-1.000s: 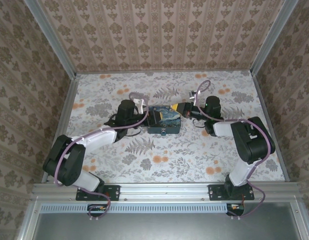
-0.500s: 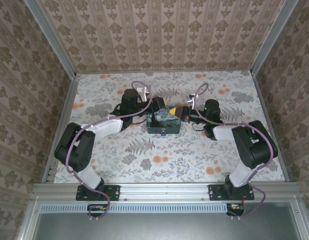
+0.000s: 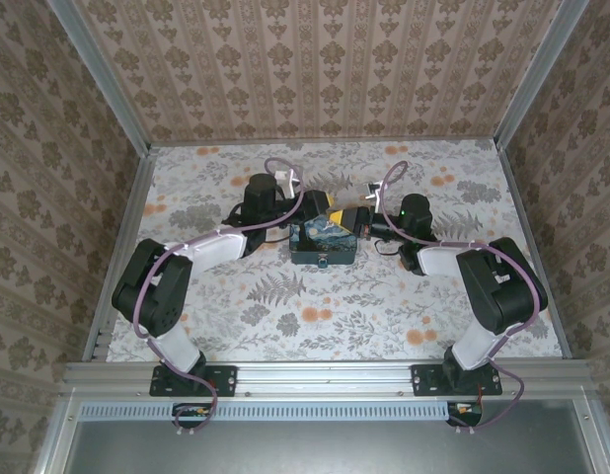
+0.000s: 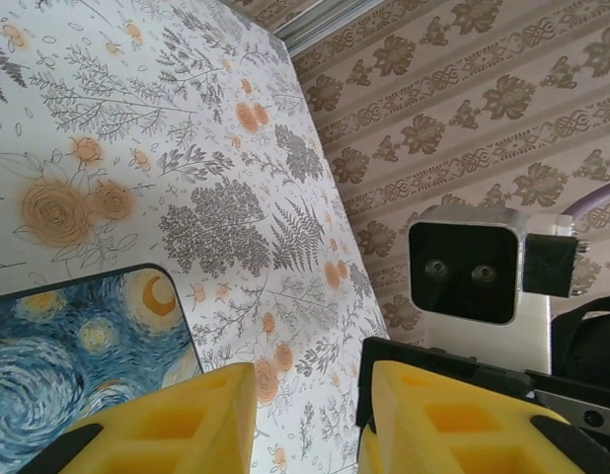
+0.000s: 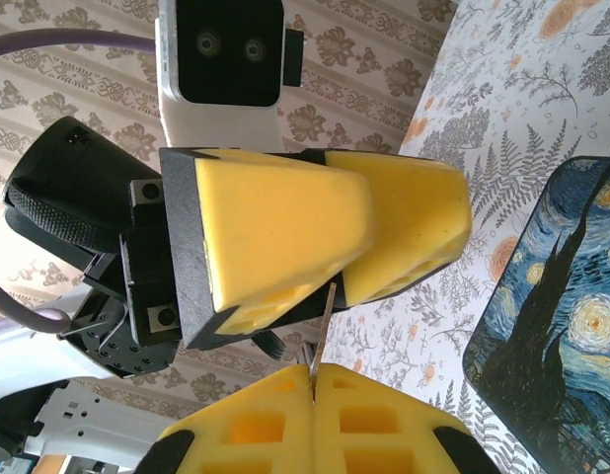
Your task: Unlock the padlock with the key
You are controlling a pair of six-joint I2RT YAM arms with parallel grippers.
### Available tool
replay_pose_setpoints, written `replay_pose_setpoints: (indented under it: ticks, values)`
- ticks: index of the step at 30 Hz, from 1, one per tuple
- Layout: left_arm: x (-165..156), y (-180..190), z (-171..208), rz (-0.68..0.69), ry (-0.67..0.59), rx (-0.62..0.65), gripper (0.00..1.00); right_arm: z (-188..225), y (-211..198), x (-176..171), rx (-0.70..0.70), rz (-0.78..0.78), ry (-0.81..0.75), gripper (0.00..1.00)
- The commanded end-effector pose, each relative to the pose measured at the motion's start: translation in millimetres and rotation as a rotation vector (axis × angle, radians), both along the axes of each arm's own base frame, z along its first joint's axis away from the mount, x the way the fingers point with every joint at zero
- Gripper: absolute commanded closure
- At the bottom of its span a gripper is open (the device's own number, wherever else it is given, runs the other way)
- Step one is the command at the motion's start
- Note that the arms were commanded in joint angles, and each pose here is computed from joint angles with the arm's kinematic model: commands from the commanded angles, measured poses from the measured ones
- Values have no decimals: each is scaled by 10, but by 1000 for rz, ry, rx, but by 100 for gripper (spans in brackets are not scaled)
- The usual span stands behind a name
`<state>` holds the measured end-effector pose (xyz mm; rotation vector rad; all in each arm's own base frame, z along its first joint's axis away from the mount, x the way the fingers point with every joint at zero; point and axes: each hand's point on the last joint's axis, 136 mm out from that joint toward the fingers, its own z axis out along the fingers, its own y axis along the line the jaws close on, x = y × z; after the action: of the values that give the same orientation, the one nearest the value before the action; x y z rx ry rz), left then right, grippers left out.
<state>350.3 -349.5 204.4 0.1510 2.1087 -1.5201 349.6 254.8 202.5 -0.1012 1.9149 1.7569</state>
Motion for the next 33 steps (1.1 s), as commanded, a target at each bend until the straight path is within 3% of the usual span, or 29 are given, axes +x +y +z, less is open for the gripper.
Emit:
replay_pose_setpoints:
  ticks: [1,23,30,31,33]
  values:
    - [2,-78,129,-26,-33,-35,67,110,32,24,21,5,-43,100]
    - [-57,-122,94,-34,-26,-49,86,120,46,107,31,-10,-38,100]
    - [-51,-134,107,-35,-30,-51,100,110,35,137,32,-20,-32,100]
    - [-56,-139,107,-37,-31,-50,100,112,18,147,35,-27,-30,92]
    - [-41,-135,136,-32,-39,-52,100,124,-68,168,45,-53,-28,63]
